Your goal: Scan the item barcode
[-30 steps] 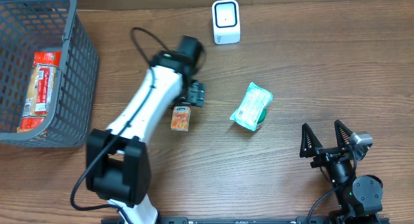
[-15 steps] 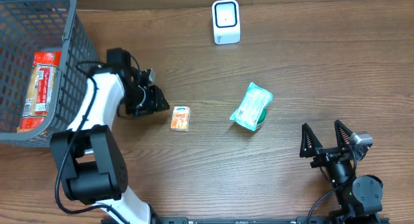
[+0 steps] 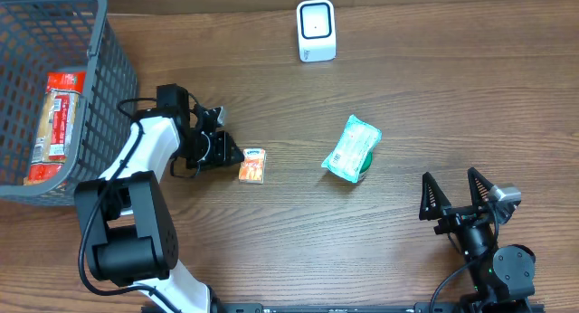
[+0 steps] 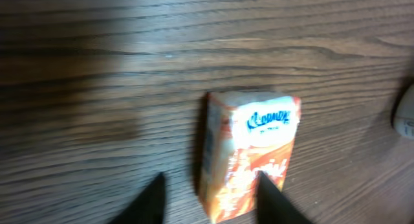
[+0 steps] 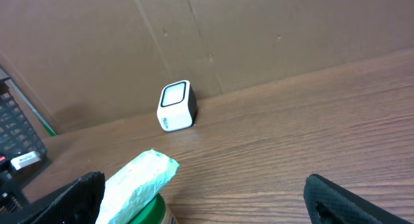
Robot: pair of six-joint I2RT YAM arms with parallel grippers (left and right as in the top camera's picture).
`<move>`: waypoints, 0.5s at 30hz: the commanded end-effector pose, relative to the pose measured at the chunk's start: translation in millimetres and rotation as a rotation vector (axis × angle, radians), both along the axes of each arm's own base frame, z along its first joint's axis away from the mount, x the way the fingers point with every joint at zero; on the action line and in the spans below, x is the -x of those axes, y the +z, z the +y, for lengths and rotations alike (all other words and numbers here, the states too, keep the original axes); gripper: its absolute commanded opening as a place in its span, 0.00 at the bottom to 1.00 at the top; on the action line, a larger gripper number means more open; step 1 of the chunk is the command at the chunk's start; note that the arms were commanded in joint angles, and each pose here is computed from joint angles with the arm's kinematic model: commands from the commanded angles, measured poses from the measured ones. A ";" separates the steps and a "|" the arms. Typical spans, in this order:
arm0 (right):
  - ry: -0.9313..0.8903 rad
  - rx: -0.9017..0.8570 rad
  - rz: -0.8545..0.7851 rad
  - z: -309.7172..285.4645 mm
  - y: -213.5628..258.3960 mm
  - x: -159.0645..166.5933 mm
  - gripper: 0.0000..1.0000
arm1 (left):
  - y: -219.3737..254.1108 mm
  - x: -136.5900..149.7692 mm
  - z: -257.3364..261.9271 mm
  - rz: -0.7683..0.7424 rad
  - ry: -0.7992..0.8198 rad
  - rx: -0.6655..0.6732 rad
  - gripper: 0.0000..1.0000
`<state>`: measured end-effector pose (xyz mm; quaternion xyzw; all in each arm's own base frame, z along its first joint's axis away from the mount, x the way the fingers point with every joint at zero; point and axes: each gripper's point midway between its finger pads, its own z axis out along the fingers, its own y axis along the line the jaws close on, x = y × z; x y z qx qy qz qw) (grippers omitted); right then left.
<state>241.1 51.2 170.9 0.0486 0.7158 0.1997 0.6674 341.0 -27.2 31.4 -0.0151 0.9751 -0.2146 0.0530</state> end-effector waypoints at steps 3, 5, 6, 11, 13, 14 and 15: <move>-0.004 0.005 -0.002 -0.8 -2.2 -0.4 1.00 | -0.3 3.1 0.1 -0.025 -0.022 0.005 0.33; -0.004 0.005 -0.002 -0.8 -2.2 -0.4 1.00 | -4.7 4.5 -0.1 -0.028 -0.022 0.005 0.33; -0.004 0.005 -0.002 -0.9 -2.2 -0.5 1.00 | -8.7 5.9 -0.5 -0.032 -0.022 0.005 0.33; -0.004 0.005 -0.002 -0.8 -2.2 -0.4 1.00 | -17.9 10.4 -2.9 -0.037 -0.022 0.016 0.30; -0.004 0.005 -0.002 -0.8 -2.2 -0.4 1.00 | -19.4 9.5 -3.9 -0.048 -0.023 0.022 0.29; -0.004 0.005 -0.002 -0.9 -2.2 -0.5 1.00 | -19.3 8.7 -4.8 -0.053 -0.024 0.028 0.28; -0.004 0.005 -0.002 -0.9 -2.2 -0.5 1.00 | -18.3 7.3 -6.6 -0.061 -0.025 0.039 0.29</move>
